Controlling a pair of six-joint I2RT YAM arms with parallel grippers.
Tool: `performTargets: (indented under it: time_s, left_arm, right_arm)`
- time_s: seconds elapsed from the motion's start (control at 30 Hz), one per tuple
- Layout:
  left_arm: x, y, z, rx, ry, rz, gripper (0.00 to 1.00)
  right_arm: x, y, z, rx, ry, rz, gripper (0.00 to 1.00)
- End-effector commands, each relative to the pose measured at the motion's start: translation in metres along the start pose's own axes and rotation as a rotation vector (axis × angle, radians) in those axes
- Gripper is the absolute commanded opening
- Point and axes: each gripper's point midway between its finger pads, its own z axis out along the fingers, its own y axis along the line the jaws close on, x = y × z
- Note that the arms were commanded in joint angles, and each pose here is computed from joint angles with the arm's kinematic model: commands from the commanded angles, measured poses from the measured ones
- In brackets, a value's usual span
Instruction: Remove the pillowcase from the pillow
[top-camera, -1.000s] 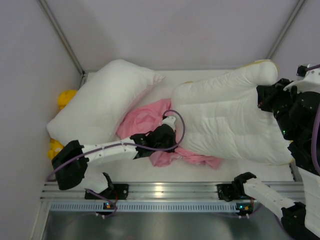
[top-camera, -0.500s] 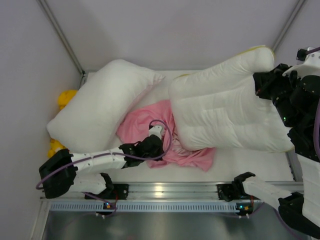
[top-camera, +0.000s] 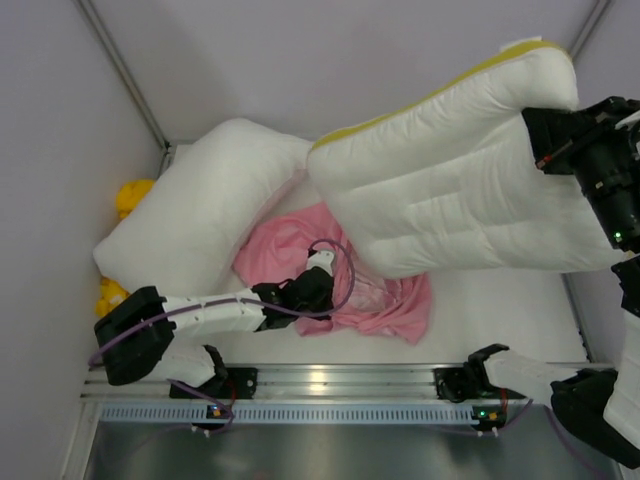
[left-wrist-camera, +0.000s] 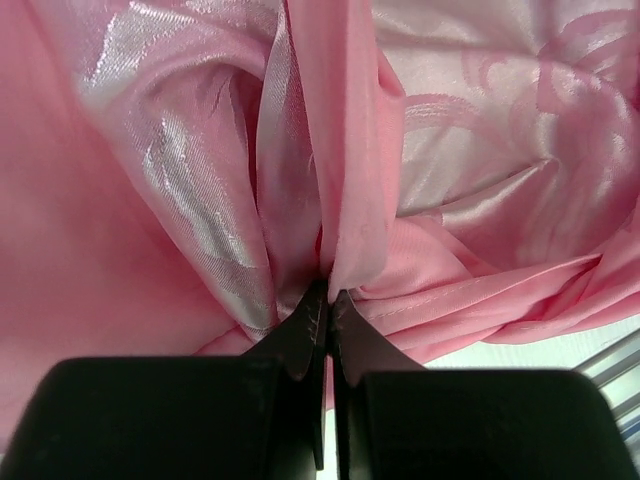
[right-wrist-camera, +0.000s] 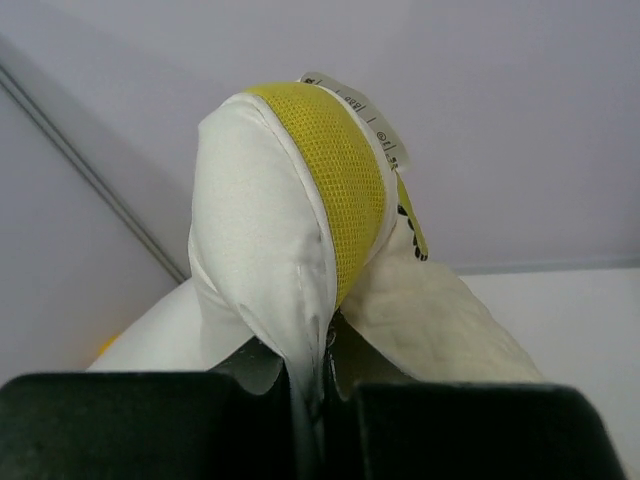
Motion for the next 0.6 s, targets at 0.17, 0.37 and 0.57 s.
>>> performTargets:
  time_s: [0.17, 0.37, 0.57]
  left_arm:
    - [-0.034, -0.022, -0.012, 0.073, -0.083, -0.009, 0.0]
    - [-0.044, -0.018, -0.044, 0.102, -0.14, -0.044, 0.0]
    - [-0.048, -0.013, -0.076, 0.152, -0.194, -0.087, 0.0]
  right_arm:
    - [-0.116, -0.008, 0.013, 0.128, -0.441, -0.061, 0.0]
    - [-0.099, -0.029, 0.032, 0.241, -0.437, -0.086, 0.0]
    - [-0.077, -0.09, 0.061, 0.57, -0.497, -0.036, 0.0]
